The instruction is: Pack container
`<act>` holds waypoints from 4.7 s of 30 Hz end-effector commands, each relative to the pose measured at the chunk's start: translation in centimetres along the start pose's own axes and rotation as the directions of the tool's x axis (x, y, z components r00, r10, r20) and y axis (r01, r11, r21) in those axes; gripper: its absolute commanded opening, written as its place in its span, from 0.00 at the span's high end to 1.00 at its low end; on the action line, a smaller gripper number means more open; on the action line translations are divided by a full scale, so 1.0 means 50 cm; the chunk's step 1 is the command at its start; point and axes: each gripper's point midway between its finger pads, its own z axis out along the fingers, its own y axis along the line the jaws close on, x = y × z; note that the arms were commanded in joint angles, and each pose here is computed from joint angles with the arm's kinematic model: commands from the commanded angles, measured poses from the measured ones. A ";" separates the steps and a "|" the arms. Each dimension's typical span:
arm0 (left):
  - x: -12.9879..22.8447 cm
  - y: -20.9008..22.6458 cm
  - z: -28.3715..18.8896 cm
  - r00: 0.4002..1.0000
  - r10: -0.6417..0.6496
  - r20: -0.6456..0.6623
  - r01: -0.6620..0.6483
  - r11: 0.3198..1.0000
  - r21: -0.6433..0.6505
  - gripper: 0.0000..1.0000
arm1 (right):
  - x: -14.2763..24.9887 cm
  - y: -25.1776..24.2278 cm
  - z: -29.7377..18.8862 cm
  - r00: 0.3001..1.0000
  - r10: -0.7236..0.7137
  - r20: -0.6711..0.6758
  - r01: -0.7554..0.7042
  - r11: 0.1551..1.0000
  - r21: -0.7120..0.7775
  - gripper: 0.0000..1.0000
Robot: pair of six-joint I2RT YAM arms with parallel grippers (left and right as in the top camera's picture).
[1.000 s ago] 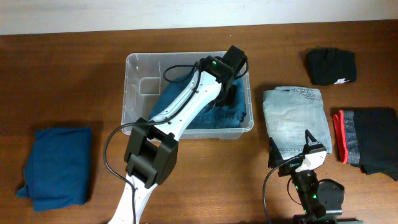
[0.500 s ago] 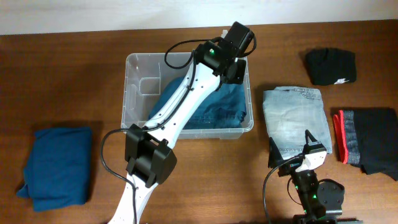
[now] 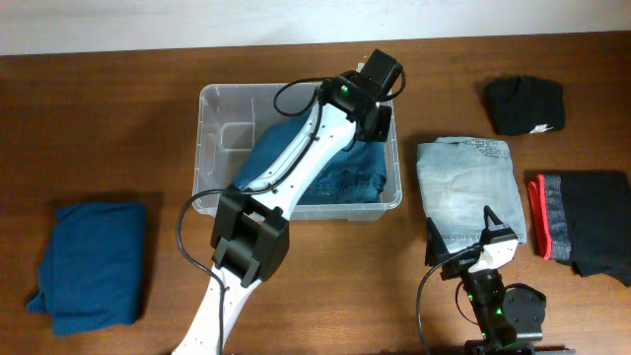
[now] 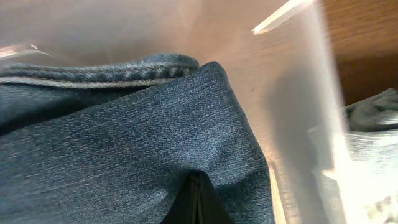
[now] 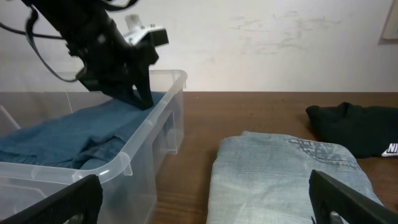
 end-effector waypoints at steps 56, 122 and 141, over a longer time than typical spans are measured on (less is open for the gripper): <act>0.207 0.009 -0.035 0.873 0.041 -0.486 -0.009 0.998 0.068 1.00 | 0.004 -0.007 -0.001 1.000 0.002 -0.002 -0.002 1.000 0.017 0.01; 0.237 0.564 -0.664 0.924 -0.380 0.049 0.368 0.842 -0.395 0.00 | 0.004 -0.007 -0.001 1.000 0.002 -0.002 -0.002 1.000 0.017 0.02; 0.477 0.600 -0.621 0.814 -0.573 -0.098 0.427 0.703 -0.570 0.01 | 0.004 -0.007 -0.001 1.000 0.002 -0.002 -0.002 1.000 0.017 0.02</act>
